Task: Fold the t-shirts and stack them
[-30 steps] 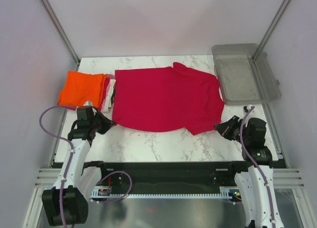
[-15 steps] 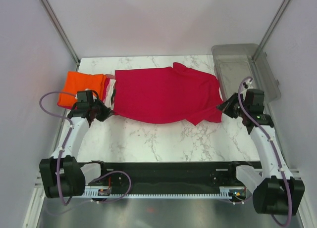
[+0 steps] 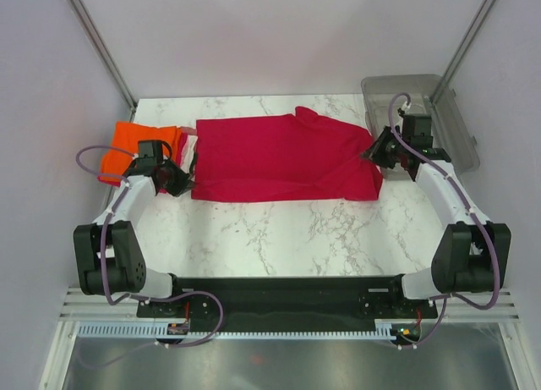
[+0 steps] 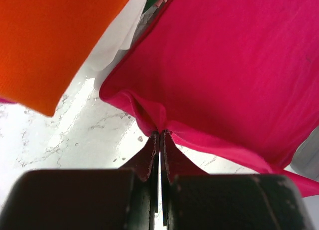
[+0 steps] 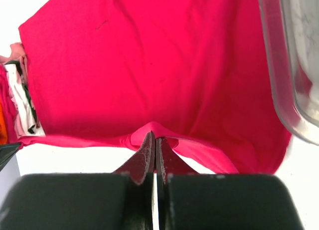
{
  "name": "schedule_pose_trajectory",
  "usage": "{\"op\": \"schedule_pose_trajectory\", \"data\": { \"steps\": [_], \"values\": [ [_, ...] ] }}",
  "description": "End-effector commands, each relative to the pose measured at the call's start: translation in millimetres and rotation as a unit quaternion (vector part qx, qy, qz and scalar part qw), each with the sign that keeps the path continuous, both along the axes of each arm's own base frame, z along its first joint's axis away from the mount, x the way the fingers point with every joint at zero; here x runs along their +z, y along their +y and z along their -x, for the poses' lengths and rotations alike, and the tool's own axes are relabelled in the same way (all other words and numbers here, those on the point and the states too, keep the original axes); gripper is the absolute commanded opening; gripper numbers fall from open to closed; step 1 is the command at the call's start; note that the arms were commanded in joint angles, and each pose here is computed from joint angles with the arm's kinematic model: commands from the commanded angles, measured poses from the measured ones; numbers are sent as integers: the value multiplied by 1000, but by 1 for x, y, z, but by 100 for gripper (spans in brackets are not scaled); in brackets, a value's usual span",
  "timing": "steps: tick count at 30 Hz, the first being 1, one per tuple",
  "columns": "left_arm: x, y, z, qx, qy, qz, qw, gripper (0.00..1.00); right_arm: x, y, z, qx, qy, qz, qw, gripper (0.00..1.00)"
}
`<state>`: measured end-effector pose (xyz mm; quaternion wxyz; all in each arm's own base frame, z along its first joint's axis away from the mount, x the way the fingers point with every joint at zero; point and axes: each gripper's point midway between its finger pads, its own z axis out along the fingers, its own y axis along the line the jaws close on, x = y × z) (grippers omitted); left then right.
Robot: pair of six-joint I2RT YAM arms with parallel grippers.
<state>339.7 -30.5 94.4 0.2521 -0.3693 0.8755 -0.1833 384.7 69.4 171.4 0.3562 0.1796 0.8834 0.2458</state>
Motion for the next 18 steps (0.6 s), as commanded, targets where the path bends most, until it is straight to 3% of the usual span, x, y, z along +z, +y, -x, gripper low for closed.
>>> {"op": "schedule_pose_trajectory", "data": {
  "steps": [1,18],
  "values": [
    [17,7,-26,18,-34,0,999,2,20,9,-24,13,-40,22,999,0],
    [6,11,-38,22,-32,-4,999,2,13,5,-68,2,-36,45,998,0]
  ]
}}
